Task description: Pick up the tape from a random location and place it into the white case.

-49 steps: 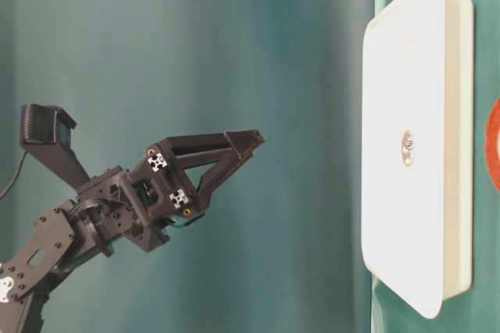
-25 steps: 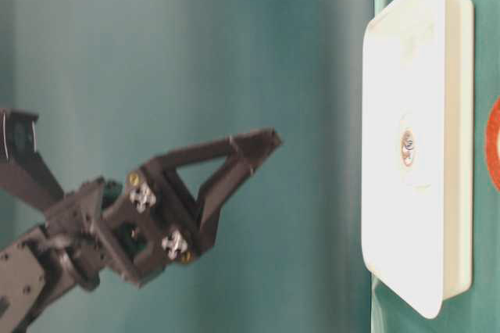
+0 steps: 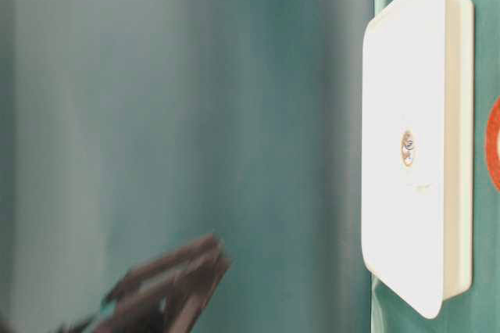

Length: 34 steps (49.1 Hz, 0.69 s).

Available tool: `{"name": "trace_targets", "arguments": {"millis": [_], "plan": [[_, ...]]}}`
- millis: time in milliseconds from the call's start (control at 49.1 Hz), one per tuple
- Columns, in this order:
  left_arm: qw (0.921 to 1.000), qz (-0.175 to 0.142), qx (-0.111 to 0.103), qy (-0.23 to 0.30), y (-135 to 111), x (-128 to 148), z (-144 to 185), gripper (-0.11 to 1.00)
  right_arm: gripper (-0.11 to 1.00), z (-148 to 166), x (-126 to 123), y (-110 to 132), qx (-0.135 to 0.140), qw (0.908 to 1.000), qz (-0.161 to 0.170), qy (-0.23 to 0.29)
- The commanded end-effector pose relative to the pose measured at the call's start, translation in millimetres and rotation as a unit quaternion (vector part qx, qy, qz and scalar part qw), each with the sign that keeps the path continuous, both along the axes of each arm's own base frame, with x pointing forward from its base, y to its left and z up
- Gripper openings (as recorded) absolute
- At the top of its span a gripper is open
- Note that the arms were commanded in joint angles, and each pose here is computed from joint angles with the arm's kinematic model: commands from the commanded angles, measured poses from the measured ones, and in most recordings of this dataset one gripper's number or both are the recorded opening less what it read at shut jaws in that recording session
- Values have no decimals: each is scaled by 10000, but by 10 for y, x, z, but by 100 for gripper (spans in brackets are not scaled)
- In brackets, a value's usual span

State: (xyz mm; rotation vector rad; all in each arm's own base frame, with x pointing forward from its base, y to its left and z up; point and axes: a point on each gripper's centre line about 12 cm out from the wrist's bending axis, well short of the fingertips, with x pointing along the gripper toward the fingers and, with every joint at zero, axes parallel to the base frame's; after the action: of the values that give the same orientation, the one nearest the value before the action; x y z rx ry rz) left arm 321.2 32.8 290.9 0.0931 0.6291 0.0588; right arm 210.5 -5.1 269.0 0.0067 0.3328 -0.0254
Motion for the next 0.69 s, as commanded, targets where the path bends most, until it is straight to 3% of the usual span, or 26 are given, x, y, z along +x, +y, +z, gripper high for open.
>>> {"name": "trace_targets", "arguments": {"millis": [0, 285, 672], "plan": [[9992, 13, 5, -400, -20, -172, 130, 98, 91, 112, 17, 0, 19, 9999, -6, -123], [9962, 29, 24, -868, -66, -650, 66, 98, 91, 71, -23, 0, 13, 10000, -5, -54], [9921, -33, 41, -1256, -135, -1029, -247, 98, 91, -77, -96, 4, 59, 10000, -14, -24]]}}
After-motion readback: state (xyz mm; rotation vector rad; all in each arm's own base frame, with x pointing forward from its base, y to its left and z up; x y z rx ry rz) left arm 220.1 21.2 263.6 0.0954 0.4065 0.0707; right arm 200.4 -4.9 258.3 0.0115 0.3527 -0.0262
